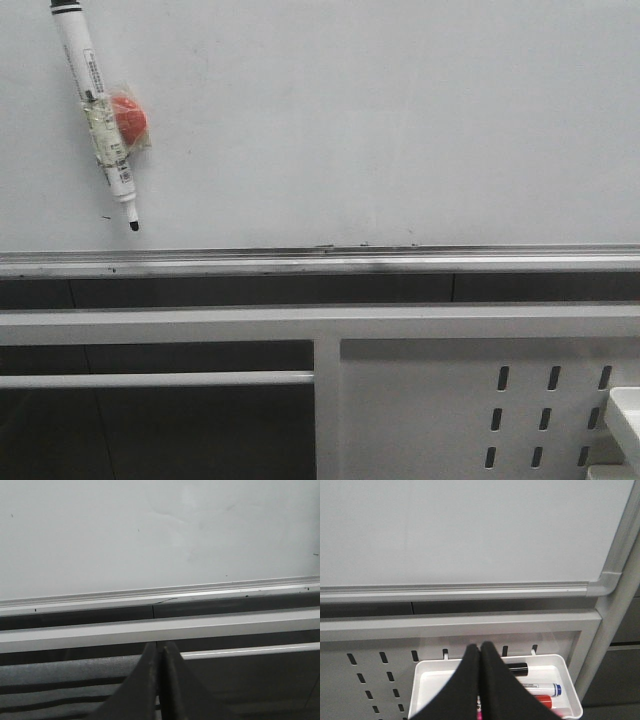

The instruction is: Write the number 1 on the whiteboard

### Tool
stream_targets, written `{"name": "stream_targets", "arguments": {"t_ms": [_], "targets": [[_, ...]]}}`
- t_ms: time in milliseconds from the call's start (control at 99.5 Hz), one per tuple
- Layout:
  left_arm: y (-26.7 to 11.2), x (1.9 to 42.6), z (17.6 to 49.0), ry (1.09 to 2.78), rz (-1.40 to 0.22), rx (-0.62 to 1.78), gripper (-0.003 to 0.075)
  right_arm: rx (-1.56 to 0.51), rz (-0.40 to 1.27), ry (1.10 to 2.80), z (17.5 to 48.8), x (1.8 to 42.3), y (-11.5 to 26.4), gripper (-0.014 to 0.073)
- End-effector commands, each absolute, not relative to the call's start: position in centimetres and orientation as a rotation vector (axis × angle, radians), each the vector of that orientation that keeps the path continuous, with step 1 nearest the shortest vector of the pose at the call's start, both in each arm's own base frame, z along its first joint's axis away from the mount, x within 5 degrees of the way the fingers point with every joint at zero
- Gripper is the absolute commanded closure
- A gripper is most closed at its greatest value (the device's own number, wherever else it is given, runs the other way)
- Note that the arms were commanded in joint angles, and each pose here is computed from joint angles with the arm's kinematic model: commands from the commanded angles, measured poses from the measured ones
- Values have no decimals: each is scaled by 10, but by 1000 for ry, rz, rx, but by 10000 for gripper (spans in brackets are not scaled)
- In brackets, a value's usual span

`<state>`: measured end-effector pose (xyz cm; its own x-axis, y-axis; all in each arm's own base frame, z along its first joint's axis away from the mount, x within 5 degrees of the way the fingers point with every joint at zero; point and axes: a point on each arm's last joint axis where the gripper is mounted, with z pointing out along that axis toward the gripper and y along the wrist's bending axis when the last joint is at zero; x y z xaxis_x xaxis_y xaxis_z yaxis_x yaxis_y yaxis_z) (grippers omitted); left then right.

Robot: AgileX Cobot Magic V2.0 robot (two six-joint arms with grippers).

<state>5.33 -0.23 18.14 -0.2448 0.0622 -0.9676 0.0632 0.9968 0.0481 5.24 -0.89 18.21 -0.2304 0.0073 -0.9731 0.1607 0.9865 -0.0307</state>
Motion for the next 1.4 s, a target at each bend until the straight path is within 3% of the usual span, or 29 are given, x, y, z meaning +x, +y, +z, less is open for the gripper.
{"name": "stream_targets", "arguments": {"t_ms": [0,261,483,623,784,965,1186,1267,1307,1317,1327,1388], "targets": [[-3,54,177,1766,-5,102,740,122,-150,1771,180,52,-9,664],[-3,55,180,1736,-12,97,740,122,-150,1771,180,52,-9,664],[-4,54,211,1388,-30,78,740,122,-150,1771,180,52,-9,664],[-4,52,221,1275,-33,74,740,122,-150,1771,180,52,-9,664],[-4,52,222,1265,-33,73,740,118,-156,1755,182,53,-9,664],[-4,52,222,1265,-34,72,740,260,31,1602,194,55,-6,664],[-4,51,223,1250,-38,67,740,237,-6,1564,198,54,-8,664],[-4,51,225,1234,-39,66,740,235,-25,1449,208,54,-10,664],[-4,50,227,1205,-47,58,740,292,27,1356,216,52,-11,664],[-4,49,229,1186,-83,33,740,455,205,1231,224,50,-14,664],[-4,49,230,1186,-87,29,740,503,265,1205,225,49,-15,664],[-4,50,230,1200,-103,19,740,637,430,1091,231,47,-18,665]]}}
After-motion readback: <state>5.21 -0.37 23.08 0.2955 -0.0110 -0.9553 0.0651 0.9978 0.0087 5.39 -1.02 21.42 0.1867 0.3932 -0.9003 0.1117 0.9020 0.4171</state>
